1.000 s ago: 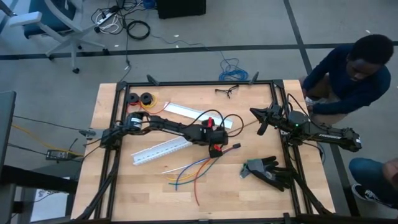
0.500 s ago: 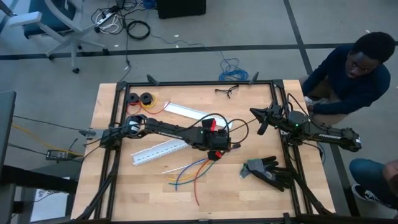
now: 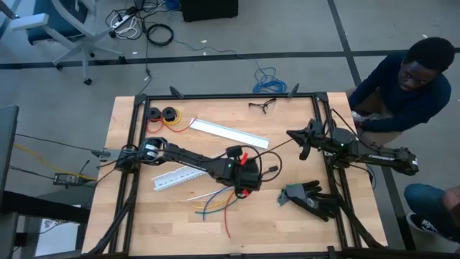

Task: Ziptie cables
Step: Wrap the black zip tie on the cables

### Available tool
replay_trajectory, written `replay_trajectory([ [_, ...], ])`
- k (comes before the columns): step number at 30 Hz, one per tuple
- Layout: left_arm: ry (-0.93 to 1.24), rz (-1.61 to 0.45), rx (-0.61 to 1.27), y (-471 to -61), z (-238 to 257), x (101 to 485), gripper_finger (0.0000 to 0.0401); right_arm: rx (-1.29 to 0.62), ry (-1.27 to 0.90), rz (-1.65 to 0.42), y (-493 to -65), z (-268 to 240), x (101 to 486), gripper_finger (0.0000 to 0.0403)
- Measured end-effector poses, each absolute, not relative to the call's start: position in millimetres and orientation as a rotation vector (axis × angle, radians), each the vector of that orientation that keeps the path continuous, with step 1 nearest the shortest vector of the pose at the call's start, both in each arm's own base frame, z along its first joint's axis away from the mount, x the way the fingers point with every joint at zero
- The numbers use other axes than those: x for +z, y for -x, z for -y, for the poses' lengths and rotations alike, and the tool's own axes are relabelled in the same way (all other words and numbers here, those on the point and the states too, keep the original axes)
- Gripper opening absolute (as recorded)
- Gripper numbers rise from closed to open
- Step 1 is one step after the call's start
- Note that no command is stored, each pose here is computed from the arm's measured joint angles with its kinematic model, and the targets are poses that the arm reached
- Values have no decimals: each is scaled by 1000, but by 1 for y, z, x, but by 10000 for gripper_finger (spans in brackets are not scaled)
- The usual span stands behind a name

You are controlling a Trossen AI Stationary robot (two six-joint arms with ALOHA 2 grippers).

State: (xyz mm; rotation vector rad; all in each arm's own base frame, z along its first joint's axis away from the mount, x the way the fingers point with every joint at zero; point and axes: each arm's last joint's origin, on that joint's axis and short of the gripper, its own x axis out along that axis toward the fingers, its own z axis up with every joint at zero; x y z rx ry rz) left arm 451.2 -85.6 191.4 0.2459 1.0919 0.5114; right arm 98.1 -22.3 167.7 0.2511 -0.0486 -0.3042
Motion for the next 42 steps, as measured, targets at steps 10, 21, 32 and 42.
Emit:
replay_trajectory([
  [10,-192,-1075,542,-429,79,169,4,-143,-243,-162,-120,21,161,1],
  [21,-74,-801,462,-357,43,199,5,-75,-113,-390,-168,27,174,1],
  [32,-94,-629,351,-311,14,191,5,-25,-67,-655,-254,29,172,16],
  [42,-223,-765,399,-303,-29,184,35,-12,-15,-908,-303,36,160,72],
])
